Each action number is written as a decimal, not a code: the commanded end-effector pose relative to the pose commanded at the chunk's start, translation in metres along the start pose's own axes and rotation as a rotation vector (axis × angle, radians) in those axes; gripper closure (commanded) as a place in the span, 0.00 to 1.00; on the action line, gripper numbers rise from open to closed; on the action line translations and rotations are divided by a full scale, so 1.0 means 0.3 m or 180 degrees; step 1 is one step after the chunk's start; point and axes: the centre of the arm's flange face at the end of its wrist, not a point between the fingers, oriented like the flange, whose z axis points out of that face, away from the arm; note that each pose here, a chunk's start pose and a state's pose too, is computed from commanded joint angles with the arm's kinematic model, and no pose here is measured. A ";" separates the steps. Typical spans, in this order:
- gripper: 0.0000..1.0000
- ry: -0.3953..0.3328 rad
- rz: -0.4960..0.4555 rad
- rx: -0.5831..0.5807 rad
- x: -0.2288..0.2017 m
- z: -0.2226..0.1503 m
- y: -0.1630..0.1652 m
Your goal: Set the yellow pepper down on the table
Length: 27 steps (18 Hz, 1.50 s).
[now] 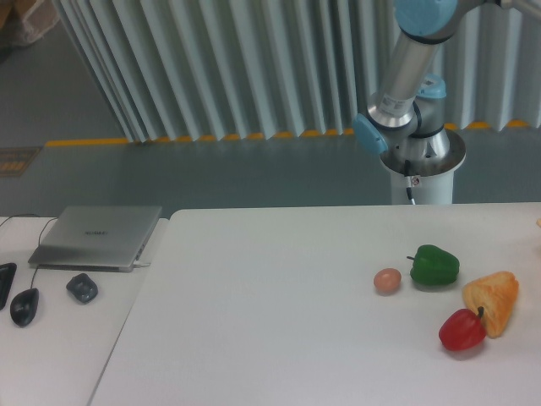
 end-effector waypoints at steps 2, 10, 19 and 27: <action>0.00 0.0040 0.0000 -0.0020 0.009 0.022 0.003; 0.00 0.0239 0.0002 -0.0092 0.049 0.148 0.015; 0.00 0.0050 0.0036 -0.0044 -0.013 0.130 0.014; 0.00 0.0103 -0.0005 -0.0074 -0.013 0.191 0.052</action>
